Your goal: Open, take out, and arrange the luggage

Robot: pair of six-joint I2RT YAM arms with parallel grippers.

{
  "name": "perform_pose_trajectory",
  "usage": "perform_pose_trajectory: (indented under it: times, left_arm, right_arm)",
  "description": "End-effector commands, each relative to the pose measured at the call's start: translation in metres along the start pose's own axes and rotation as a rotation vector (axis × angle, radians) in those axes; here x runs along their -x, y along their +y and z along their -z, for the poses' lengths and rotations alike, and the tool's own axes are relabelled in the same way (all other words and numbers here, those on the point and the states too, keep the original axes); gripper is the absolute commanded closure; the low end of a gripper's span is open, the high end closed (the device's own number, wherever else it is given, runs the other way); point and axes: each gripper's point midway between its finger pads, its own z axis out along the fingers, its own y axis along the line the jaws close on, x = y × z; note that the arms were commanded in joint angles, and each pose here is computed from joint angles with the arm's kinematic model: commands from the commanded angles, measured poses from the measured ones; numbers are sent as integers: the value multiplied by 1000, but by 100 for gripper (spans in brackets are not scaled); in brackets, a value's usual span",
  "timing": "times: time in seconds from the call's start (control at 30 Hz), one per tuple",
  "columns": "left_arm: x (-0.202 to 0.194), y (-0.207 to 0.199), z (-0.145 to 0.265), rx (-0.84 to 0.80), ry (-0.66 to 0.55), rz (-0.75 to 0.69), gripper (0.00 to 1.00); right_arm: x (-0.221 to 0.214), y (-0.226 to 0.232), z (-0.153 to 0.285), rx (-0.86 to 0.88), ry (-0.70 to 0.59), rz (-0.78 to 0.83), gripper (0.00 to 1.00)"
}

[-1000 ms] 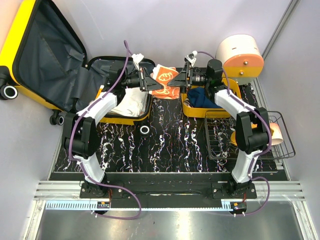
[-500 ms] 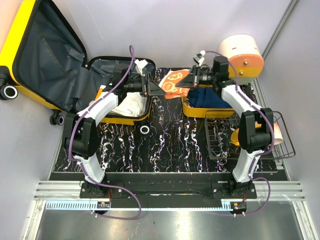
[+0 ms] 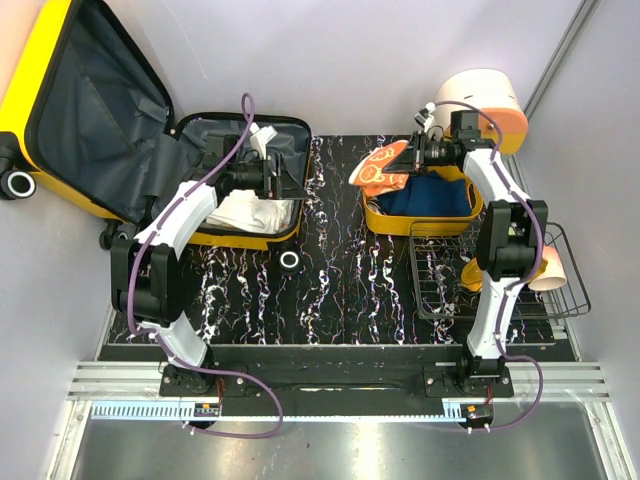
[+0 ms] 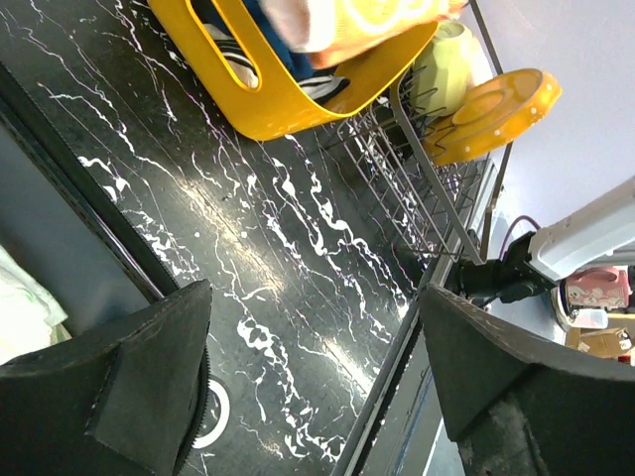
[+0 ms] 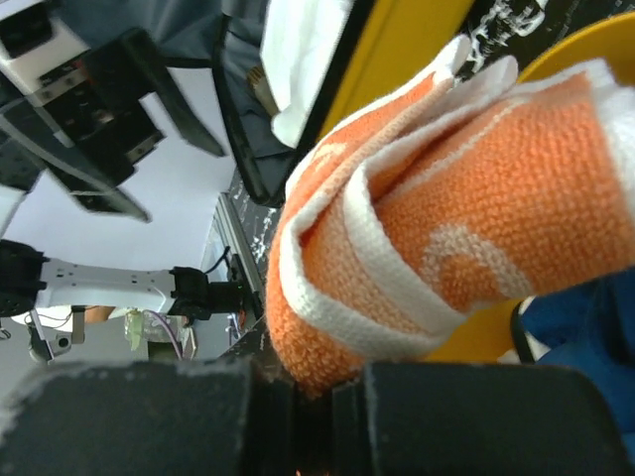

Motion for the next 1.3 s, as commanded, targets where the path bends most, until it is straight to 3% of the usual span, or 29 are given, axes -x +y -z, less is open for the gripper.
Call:
perform_pose_trajectory:
  times: [0.0,0.17,0.4,0.47,0.5,0.53,0.6,0.8,0.87,0.93,1.0,1.13,1.27]
  left_arm:
    - [11,-21,16,3,-29,-118,11]
    - [7,-11,26,52,-25,-95,10]
    - [7,6,47,133,-40,-84,10]
    - [6,15,57,165,-42,-69,10]
    - [7,18,60,178,-43,-67,10]
    - [6,21,65,201,-40,-57,9]
    - [10,31,79,260,-60,-68,9]
    - [11,72,124,526,-52,-140,5]
    - [18,89,147,596,-68,-155,1]
    - [23,106,161,649,-47,-149,1]
    - [22,135,174,686,-3,-137,1]
    - [33,150,183,631,33,-150,3]
    - [43,136,150,568,38,-179,12]
  right_arm:
    - [-14,-37,-11,-43,91,44,100]
    - [-26,-87,-17,-156,160,58,99]
    - [-41,-125,-10,-308,227,61,90]
    - [-41,-129,-6,-345,242,69,80]
    - [-43,-129,-3,-360,252,68,61]
    - [-42,-129,-1,-376,253,73,53]
    - [-35,-123,7,-425,240,100,40]
    - [-6,-93,29,-537,167,168,26]
    - [3,-87,37,-592,141,192,13]
    - [12,-83,40,-634,115,215,11]
    - [23,-72,42,-664,79,252,0]
    - [38,-39,25,-652,27,337,0]
    - [42,8,-14,-529,-15,345,0]
